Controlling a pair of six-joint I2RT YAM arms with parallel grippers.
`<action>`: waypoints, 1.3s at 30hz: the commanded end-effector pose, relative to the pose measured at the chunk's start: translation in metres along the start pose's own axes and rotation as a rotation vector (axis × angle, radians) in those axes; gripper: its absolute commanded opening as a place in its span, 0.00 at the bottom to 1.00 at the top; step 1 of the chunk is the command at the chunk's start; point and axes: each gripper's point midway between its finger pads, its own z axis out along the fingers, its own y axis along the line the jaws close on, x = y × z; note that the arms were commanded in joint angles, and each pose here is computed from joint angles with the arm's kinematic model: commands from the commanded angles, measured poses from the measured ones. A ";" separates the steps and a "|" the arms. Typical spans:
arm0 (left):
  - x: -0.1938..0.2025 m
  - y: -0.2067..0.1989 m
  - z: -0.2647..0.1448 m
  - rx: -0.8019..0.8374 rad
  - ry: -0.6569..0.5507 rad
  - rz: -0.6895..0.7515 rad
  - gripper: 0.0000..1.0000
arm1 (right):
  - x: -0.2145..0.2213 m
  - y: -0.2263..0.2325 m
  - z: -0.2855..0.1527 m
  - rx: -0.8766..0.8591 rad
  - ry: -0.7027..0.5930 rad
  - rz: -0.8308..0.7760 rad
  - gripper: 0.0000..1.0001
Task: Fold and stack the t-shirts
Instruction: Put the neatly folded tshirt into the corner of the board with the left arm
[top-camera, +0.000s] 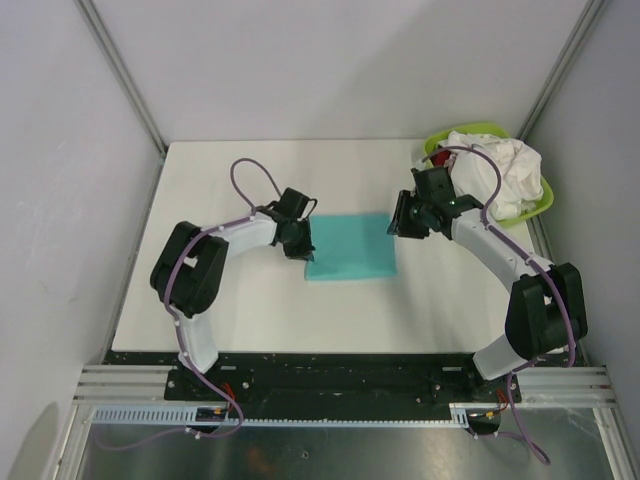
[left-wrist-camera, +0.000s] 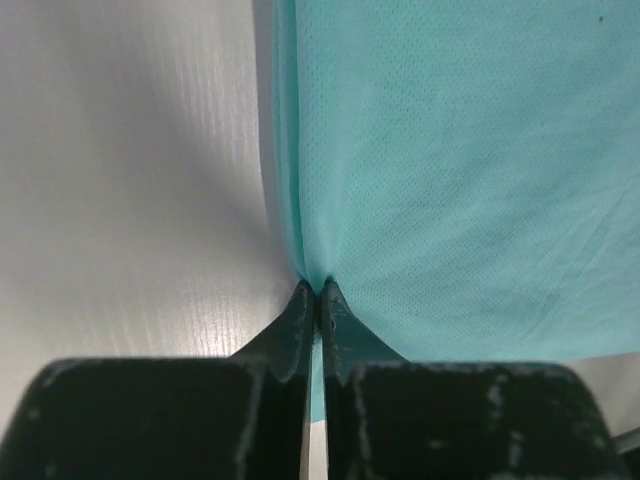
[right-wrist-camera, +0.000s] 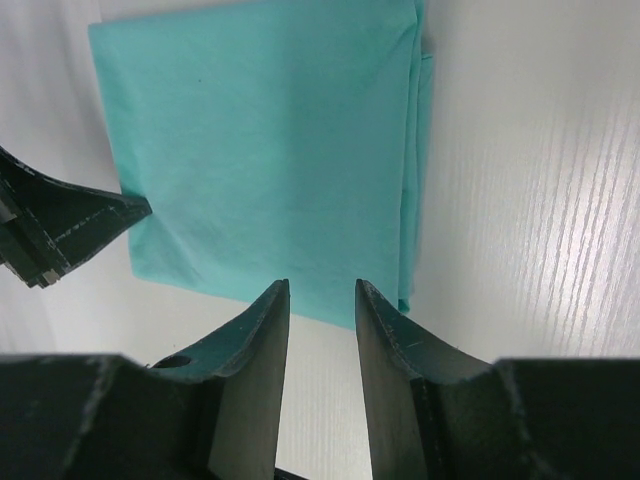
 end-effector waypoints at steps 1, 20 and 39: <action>-0.016 0.023 -0.006 -0.166 -0.055 0.031 0.01 | -0.007 0.013 -0.013 -0.049 -0.044 -0.022 0.37; -0.015 0.221 -0.125 -0.914 -0.110 0.163 0.00 | 0.036 0.049 -0.028 -0.149 0.011 -0.090 0.37; -0.043 0.306 -0.200 -1.244 -0.076 0.122 0.00 | 0.070 0.066 -0.020 -0.169 0.083 -0.156 0.37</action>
